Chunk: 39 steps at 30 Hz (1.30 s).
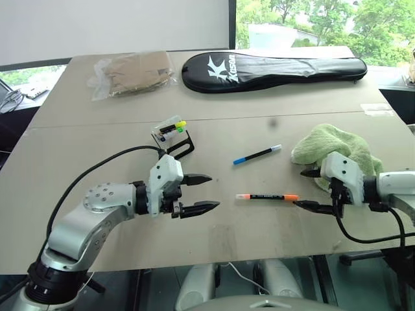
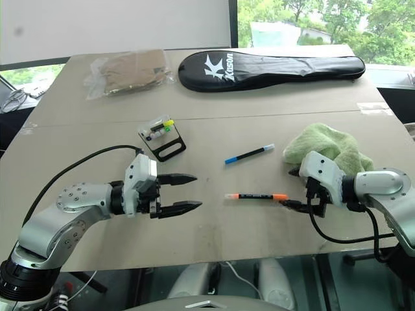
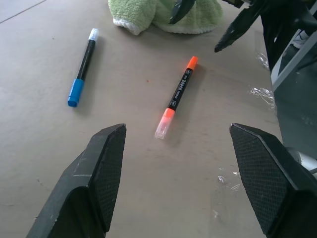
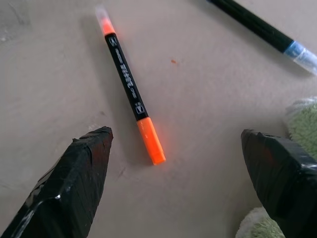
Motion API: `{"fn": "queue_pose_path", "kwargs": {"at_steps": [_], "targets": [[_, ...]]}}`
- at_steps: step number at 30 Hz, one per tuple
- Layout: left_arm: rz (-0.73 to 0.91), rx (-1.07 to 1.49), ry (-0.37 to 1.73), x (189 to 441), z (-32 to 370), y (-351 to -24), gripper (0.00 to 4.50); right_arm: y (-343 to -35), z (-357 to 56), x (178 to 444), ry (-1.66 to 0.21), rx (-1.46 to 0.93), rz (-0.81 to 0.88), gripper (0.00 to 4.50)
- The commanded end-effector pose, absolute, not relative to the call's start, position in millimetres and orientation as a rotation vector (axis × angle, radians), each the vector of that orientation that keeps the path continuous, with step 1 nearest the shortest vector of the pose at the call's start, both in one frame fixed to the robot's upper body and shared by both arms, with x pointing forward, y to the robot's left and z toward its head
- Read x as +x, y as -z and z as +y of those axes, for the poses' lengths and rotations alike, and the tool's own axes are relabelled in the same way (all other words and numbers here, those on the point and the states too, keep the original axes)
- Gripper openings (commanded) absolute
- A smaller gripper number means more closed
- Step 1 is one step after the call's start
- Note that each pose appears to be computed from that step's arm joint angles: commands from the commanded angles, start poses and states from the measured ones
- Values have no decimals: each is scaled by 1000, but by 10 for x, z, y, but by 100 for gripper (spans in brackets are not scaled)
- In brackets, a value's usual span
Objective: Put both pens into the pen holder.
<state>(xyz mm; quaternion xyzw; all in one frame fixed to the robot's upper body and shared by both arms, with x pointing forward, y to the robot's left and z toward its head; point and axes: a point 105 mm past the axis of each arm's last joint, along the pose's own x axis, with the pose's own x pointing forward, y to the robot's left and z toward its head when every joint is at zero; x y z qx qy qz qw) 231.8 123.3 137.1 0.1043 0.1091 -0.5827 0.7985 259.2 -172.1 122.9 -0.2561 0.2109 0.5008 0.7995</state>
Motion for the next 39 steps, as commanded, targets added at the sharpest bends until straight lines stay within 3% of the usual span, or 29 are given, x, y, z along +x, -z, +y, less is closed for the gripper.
{"fn": "queue_pose_path", "kwargs": {"at_steps": [1,8,15,21,24,29,35,39], "targets": [[214,266,1281,2210,1187,-1417,348,-1188,-1662,2582,-1108,-562,432,441],[237,308,1365,2171,1071,-1416,348,-1358,-1702,2490,-1091,-532,340,441],[353,463,1390,2749,766,-1314,348,-1527,-1912,2026,-1042,-539,262,441],[468,497,1493,3020,303,-1380,348,-1615,-2123,1799,-918,-492,185,441],[531,533,1497,3114,71,-1369,348,-1572,-2199,1686,-895,-495,223,441],[548,552,1611,2999,-315,-1407,348,-1538,-2268,1584,-842,-495,261,441],[640,678,1657,2808,-439,-1224,348,-1485,-2329,1533,-795,-487,294,441],[701,731,1592,2850,-468,-1071,348,-1478,-2316,1543,-792,-487,292,441]]}}
